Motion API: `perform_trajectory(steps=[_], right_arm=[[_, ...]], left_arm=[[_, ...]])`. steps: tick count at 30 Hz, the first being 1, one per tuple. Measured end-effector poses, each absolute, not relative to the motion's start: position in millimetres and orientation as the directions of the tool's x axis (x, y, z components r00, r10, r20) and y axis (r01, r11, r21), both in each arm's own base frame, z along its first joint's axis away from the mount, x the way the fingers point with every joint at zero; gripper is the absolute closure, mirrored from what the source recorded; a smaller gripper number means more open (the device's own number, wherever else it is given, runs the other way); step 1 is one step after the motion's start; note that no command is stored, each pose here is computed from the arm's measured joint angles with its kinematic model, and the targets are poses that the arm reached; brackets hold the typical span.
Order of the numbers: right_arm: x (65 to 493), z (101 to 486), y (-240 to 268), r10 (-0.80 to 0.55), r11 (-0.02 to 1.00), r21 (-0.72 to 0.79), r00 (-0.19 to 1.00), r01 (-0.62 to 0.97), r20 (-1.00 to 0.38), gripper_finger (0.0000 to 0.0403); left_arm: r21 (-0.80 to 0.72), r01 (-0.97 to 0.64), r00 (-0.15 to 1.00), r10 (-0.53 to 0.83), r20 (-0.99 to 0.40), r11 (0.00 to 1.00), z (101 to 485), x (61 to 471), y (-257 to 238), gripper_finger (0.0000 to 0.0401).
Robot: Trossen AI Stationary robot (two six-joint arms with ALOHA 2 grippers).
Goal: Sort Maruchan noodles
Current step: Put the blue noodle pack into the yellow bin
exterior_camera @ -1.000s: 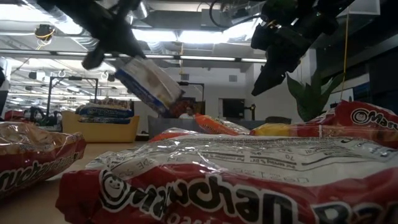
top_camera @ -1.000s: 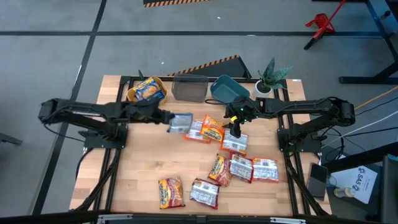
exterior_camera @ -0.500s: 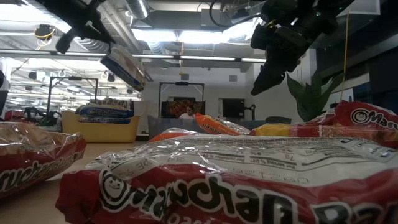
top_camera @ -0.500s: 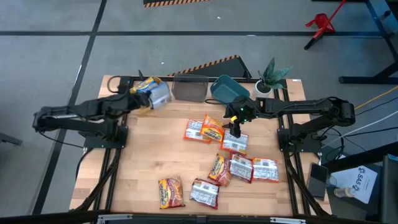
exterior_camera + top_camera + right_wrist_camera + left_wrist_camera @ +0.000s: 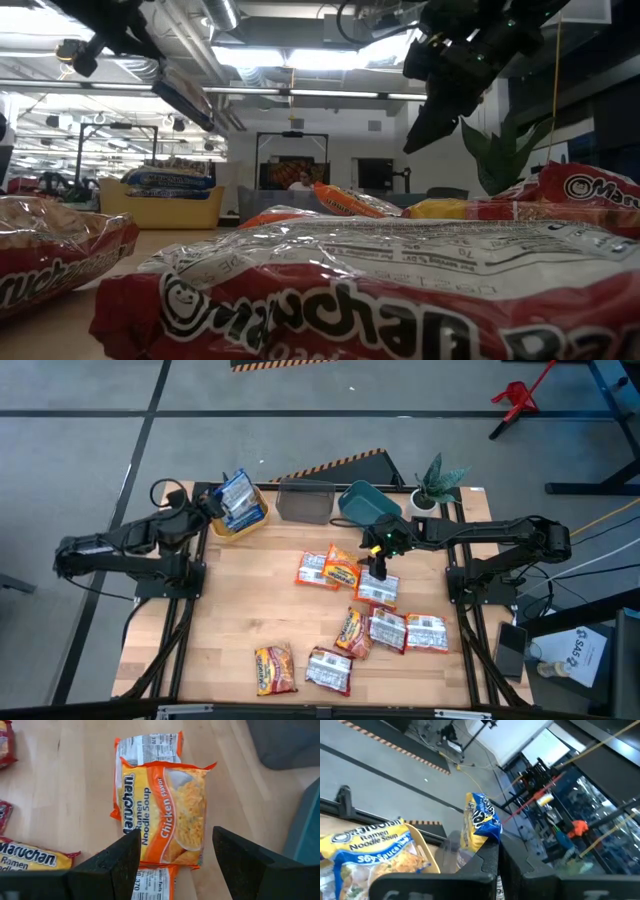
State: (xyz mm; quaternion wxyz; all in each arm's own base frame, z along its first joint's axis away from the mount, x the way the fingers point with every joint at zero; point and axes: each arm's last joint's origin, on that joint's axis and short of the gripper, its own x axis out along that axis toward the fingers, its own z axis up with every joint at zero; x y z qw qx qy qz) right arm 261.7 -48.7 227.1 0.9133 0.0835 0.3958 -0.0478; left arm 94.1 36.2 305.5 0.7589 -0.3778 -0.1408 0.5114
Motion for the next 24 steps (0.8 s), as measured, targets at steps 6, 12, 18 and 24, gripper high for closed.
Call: perform_trajectory(steps=[6,12,18,24], right_arm=[[262,227,-49,-0.038,0.981,0.102,0.680,0.165,-0.732,0.0169],[262,227,-49,-0.040,0.981,0.101,0.680,0.166,-0.732,0.0169],[262,227,-49,-0.041,0.981,0.101,0.680,0.167,-0.732,0.0169],[262,227,-49,-0.040,0.979,0.106,0.680,0.173,-0.732,0.0169]], left_arm=[[-0.746,-0.649,0.421,0.887,-0.188,0.150,305,93,44,0.0401],[-0.786,-0.610,0.435,0.872,-0.227,0.100,303,91,53,0.0401],[-0.731,-0.682,0.343,0.889,-0.304,0.013,293,79,54,0.0401],[-0.708,-0.705,0.291,0.897,-0.332,-0.033,289,73,53,0.0401]])
